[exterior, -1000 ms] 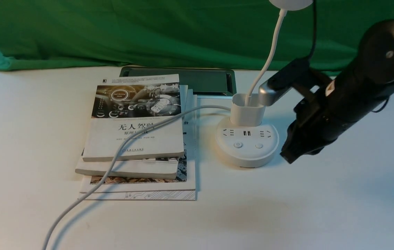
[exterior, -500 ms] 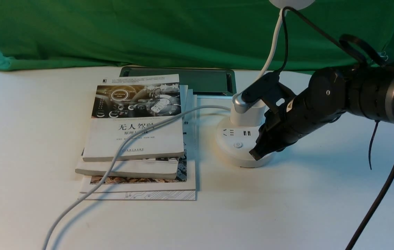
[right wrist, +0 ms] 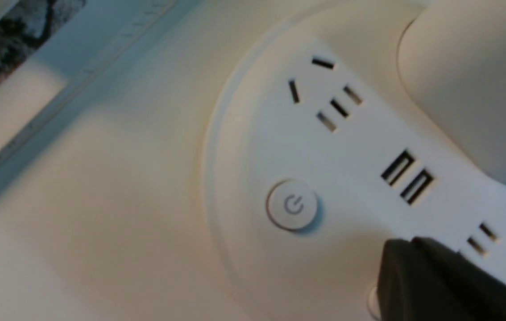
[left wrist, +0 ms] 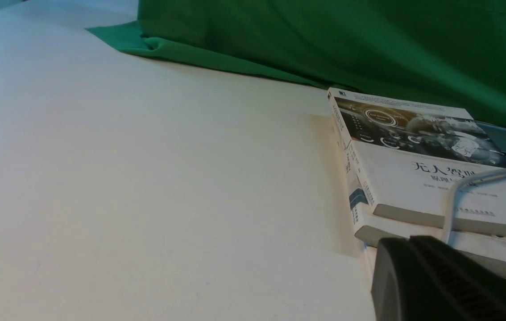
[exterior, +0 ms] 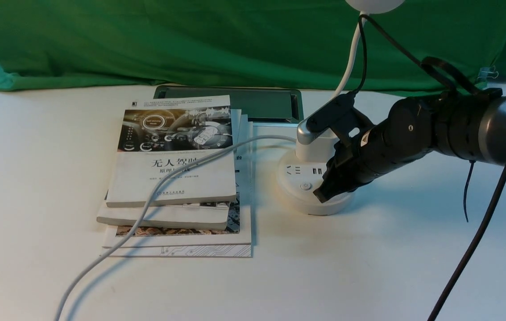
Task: Turn on the desk lamp on the white desktop with your hand.
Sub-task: 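Press the button on the base of the white desk lamp with the right gripper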
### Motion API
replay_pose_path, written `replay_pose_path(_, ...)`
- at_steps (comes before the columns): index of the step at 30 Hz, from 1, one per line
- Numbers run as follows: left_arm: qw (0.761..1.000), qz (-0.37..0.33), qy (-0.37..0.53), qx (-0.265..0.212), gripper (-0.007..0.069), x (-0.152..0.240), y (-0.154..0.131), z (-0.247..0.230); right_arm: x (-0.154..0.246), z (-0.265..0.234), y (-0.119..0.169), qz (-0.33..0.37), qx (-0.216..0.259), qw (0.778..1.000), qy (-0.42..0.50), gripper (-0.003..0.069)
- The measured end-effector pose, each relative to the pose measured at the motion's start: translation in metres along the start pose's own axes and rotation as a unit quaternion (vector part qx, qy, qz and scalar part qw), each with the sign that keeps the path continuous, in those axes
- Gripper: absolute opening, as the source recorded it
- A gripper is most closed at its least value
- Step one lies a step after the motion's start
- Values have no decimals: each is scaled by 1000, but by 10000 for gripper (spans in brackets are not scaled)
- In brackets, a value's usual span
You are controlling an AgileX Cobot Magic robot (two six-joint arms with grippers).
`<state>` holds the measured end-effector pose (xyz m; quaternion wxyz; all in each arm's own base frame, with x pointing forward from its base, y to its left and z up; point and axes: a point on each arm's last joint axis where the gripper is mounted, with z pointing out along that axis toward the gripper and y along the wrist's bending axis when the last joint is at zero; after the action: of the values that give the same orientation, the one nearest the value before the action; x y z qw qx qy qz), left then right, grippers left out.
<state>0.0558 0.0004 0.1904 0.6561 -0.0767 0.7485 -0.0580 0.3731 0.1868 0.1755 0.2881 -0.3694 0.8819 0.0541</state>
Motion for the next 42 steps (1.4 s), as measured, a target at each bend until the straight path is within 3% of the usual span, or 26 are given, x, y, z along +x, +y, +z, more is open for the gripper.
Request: replay_pose_path(42, 1000, 0, 0, 0, 21, 0, 0, 0, -4, -10, -2, -9, -1, 999, 33, 40)
